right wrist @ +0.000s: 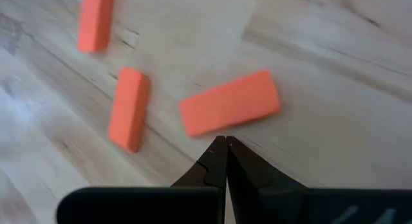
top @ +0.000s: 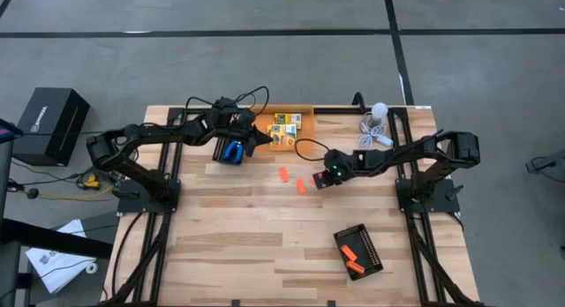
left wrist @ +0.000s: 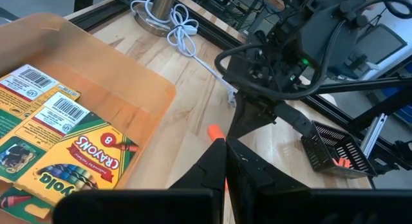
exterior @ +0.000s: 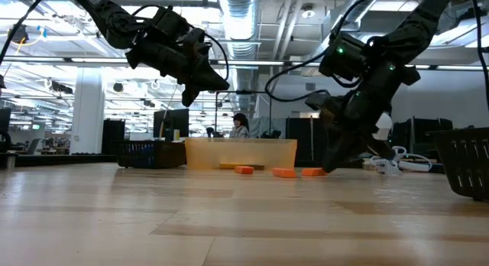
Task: Pick & Place School Supplies
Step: Put the orange eraser into the bottom black bin
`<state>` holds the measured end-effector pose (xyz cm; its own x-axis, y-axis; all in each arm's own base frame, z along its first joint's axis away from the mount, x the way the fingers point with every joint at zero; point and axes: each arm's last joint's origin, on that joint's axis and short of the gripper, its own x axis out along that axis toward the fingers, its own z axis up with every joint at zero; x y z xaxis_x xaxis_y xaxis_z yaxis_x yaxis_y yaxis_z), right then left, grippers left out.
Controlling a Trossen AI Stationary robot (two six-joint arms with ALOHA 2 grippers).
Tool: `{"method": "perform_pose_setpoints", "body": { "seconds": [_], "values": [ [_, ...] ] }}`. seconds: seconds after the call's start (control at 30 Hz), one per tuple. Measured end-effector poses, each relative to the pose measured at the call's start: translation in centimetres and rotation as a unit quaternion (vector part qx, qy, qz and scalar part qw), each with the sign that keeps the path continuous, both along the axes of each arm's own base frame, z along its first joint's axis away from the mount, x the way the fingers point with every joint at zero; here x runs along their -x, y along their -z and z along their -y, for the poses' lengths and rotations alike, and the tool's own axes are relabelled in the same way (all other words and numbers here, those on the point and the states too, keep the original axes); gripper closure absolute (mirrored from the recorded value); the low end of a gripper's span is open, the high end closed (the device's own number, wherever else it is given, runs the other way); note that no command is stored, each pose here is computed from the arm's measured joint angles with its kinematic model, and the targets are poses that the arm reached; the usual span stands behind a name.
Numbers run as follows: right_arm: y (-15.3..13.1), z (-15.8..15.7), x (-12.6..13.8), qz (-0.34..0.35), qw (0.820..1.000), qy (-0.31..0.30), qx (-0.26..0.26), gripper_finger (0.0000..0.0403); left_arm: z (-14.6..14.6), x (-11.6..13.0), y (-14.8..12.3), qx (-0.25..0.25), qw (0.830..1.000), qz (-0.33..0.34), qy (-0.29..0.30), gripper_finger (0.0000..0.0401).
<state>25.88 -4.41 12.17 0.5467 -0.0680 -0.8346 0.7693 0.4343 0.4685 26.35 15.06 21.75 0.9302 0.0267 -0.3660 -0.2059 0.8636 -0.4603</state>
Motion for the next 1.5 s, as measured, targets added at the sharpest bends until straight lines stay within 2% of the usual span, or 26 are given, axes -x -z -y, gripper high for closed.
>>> {"method": "perform_pose_setpoints", "body": {
  "seconds": [0.13, 0.37, 0.7, 1.07, 1.5],
  "values": [
    [0.2, 0.0, 0.2, -0.002, 1.0, 0.004, -0.003, 0.0403, 0.0, 0.0, 0.0, 0.0, 1.0, 0.0, 0.0, 0.0399],
    [-0.7, 0.3, -0.5, 0.054, 0.998, 0.009, 0.007, 0.0403, 0.0, 0.0, 0.0, 0.008, 1.0, 0.0, -0.003, 0.0399],
    [-0.4, 1.3, -0.1, 0.04, 0.999, 0.006, 0.016, 0.0403, 0.0, 0.0, 0.0, 0.007, 1.0, 0.0, -0.003, 0.0399],
    [0.9, 1.7, -0.4, 0.028, 1.0, -0.009, -0.004, 0.0403, 0.0, 0.0, 0.0, 0.009, 1.0, 0.0, -0.003, 0.0399],
    [1.1, 1.6, -0.3, 0.019, 0.999, -0.021, -0.028, 0.0403, 0.1, 0.0, 0.0, 0.016, 1.0, 0.001, -0.005, 0.0399]
  ]
}}
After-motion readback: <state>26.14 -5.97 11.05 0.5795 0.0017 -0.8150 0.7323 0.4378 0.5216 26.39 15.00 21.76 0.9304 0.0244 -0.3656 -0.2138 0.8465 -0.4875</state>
